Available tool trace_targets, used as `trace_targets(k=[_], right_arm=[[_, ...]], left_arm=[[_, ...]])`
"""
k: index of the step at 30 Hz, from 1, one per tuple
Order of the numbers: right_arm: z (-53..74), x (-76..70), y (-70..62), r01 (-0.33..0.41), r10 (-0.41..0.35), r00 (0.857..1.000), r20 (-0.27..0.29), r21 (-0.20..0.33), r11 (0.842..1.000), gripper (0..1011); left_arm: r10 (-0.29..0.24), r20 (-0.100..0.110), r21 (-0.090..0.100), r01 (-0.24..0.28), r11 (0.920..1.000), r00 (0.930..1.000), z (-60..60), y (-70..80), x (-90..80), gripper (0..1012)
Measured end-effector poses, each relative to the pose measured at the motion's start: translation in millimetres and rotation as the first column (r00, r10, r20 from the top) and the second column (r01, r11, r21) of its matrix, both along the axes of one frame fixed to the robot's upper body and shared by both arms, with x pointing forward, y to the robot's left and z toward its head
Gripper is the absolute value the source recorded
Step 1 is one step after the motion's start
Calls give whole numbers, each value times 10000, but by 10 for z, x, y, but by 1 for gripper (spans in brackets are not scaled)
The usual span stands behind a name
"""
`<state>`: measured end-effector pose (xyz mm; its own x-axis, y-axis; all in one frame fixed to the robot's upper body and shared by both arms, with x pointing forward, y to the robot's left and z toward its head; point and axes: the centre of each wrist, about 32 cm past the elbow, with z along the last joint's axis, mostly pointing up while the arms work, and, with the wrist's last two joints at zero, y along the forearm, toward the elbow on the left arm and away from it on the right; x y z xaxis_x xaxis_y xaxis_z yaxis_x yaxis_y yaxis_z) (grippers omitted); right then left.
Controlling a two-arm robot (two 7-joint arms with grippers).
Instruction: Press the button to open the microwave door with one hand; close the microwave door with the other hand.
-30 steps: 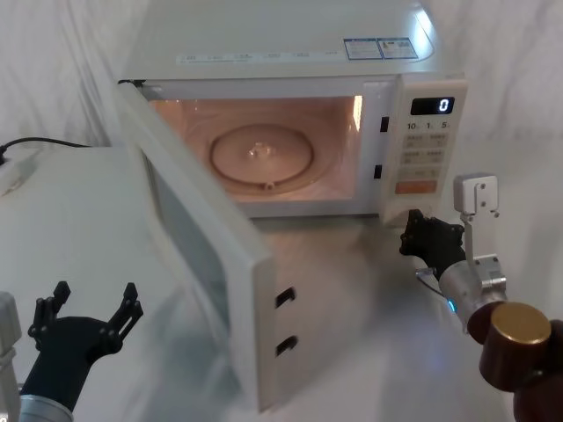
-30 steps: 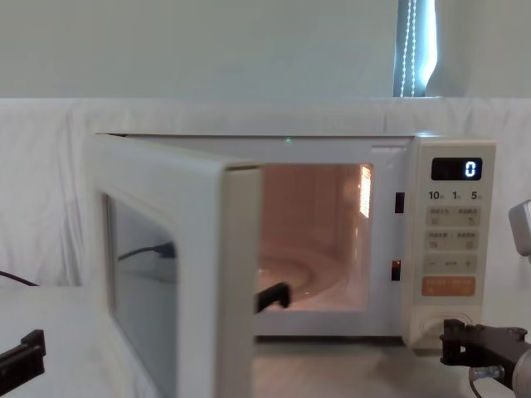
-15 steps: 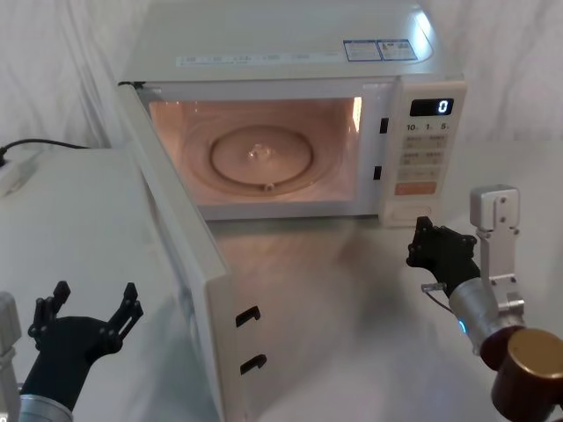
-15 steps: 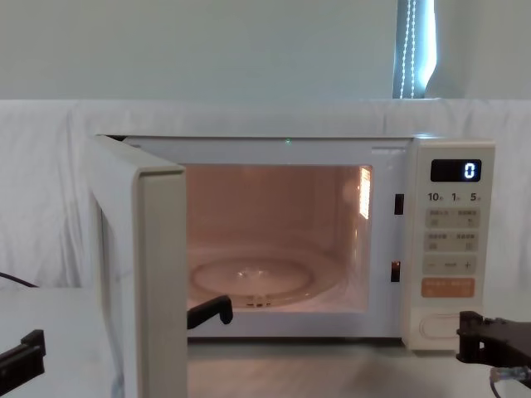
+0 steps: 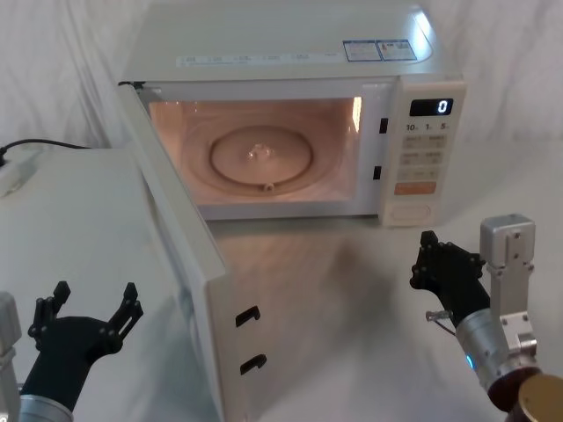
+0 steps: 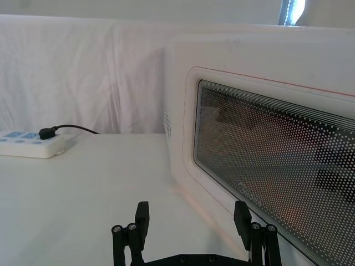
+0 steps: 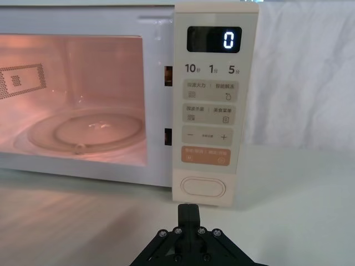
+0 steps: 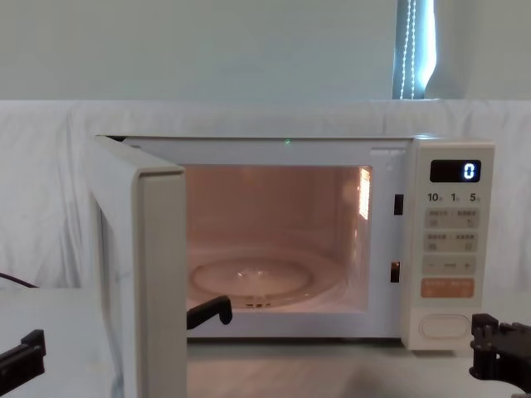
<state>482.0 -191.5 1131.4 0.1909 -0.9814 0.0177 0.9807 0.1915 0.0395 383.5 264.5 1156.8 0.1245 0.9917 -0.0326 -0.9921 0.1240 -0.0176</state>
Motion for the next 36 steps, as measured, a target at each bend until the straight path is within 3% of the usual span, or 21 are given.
trace_targets(k=[8,36], right_arm=[[-88,-85,-12,-19,13,9989,459,125,9999,0],[-72,-83,-6,11,-15,9994,344,111,9999,0]], left_arm=[[0,0,0,0,10000,10000,0,0,0,1001],[0,0,1,0,10000,10000,0,0,0,1001]])
